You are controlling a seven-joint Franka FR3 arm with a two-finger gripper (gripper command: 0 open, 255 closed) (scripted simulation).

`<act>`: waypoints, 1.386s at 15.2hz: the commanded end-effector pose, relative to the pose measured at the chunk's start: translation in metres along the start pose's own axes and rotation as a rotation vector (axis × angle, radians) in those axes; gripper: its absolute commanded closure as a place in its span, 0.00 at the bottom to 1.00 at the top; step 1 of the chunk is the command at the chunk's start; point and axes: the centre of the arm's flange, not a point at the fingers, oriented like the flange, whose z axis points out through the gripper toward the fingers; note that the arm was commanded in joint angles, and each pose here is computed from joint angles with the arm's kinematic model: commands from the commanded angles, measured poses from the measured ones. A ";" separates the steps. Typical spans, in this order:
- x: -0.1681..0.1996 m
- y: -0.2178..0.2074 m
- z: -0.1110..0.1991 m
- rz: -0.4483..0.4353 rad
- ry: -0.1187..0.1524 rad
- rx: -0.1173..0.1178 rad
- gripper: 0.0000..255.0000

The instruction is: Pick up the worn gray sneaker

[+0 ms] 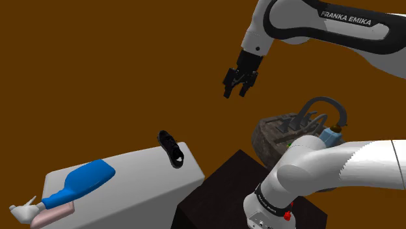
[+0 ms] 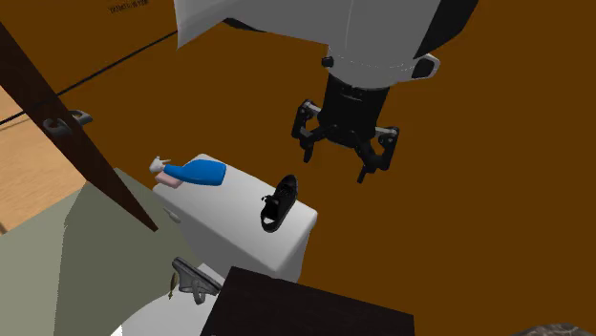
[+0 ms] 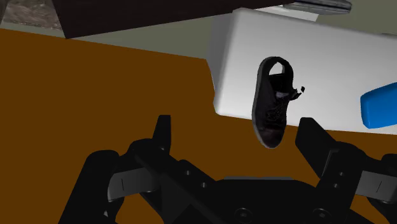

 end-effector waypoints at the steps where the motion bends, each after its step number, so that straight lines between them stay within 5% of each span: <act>1: 0.000 0.000 0.000 0.000 0.000 0.000 0.00; 21: 0.066 -0.136 0.222 0.064 0.075 -0.082 0.00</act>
